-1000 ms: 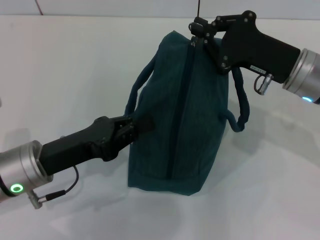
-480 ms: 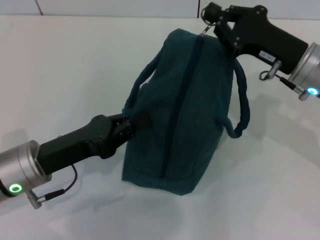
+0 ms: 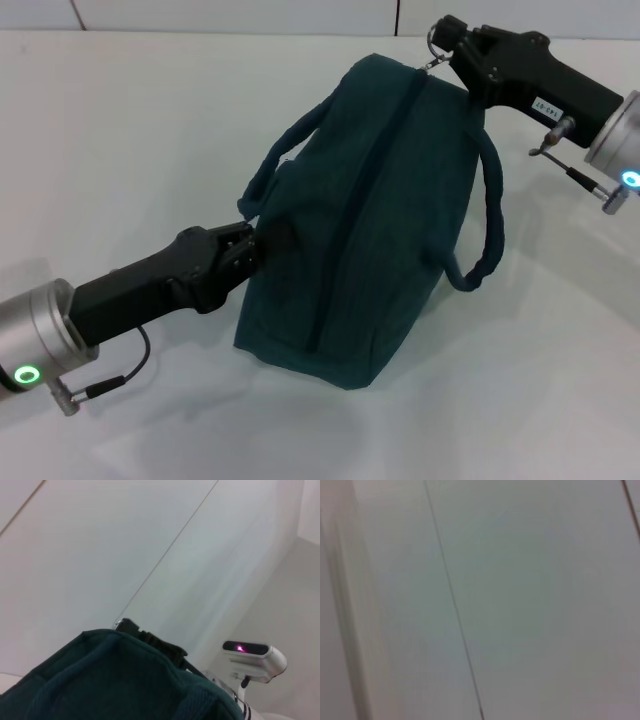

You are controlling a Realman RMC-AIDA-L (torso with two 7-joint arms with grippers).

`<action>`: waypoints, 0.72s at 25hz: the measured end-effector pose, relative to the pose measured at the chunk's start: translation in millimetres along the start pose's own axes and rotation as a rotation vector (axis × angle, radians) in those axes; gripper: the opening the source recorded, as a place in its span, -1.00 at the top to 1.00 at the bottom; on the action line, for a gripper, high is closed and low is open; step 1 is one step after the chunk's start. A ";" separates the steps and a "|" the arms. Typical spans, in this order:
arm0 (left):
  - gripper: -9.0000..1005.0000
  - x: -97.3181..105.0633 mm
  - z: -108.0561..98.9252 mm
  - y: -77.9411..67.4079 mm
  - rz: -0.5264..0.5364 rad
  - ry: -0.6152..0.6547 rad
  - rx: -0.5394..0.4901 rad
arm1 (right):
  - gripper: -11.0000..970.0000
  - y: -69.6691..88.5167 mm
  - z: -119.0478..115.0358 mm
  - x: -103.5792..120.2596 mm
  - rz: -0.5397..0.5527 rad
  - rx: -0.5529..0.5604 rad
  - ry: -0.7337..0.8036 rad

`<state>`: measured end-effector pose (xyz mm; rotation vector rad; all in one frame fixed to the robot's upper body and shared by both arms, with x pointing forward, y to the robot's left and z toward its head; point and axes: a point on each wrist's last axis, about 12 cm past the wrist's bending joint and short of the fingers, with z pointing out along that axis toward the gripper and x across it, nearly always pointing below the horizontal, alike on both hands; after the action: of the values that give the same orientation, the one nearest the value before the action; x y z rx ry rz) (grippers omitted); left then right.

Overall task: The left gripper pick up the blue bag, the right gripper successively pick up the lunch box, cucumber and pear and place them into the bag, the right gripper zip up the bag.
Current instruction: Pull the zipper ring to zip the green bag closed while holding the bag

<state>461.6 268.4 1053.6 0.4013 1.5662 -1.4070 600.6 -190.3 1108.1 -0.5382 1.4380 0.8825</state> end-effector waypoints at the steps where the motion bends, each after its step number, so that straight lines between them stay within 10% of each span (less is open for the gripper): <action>1: 0.71 0.0 -0.1 0.0 0.000 0.000 0.000 | 0.89 -1.2 -0.6 1.5 0.002 0.012 0.009; 18: 0.53 0.2 -6.4 0.5 -0.003 -0.044 -0.037 | 0.88 -1.6 -5.7 9.5 0.012 0.023 0.037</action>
<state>459.1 274.2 1052.3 0.3446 1.5554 -1.3782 597.5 -193.9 1098.0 -0.5316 1.4848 0.8684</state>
